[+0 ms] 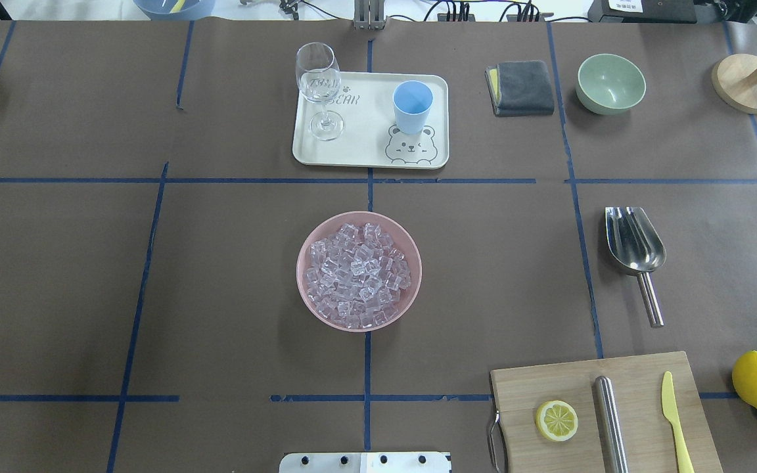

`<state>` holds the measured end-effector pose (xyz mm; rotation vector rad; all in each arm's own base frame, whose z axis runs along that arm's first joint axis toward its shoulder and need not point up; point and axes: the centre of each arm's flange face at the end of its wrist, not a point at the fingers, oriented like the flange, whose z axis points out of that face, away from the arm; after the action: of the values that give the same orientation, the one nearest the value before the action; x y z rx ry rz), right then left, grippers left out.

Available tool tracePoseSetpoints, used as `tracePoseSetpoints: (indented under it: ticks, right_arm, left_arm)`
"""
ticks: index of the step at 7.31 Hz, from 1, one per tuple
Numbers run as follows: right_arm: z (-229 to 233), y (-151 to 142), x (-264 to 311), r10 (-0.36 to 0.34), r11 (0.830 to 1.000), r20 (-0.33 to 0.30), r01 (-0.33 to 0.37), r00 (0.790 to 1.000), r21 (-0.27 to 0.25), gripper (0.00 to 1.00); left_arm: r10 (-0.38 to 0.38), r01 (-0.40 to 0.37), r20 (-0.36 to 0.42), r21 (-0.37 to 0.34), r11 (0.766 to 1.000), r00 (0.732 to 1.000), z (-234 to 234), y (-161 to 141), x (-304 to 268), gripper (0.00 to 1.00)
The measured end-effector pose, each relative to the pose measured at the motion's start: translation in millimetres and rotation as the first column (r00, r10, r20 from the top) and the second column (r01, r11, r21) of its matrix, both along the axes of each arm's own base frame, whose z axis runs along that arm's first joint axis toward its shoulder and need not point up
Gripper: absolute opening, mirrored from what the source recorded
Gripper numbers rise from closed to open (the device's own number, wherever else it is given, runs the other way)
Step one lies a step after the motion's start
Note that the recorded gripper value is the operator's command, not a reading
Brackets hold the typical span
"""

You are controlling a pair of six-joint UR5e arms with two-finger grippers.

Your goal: Put ice in cup with scoop

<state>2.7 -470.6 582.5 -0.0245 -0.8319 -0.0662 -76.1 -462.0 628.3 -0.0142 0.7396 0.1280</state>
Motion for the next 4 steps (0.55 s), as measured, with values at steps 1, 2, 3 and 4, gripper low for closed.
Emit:
tracePoseSetpoints:
  ticks: [1,2,3,4]
  right_arm:
    - [-1.4,-1.3,-0.2,0.000,1.000,0.001,0.000,1.000,0.003,1.00]
    - [-2.1,-2.4,-0.4,0.000,1.000,0.002,0.000,1.000,0.004,1.00]
    - [-3.5,-3.5,-0.6,0.000,1.000,0.002,0.000,1.000,0.006,1.00]
    - [-5.8,-5.0,-0.7,0.000,1.000,0.002,-0.001,1.000,0.012,1.00]
  left_arm:
    - [0.000,0.000,0.000,0.006,1.000,1.000,-1.3,-1.3,0.0,1.00]
    - [0.001,-0.001,0.001,0.014,1.000,1.000,-1.4,-2.5,-0.1,1.00]
    - [0.002,-0.002,0.001,0.019,1.000,1.000,-0.5,-3.2,-0.1,1.00]
    - [0.002,-0.002,0.000,0.023,1.000,1.000,-0.9,-3.6,-0.1,1.00]
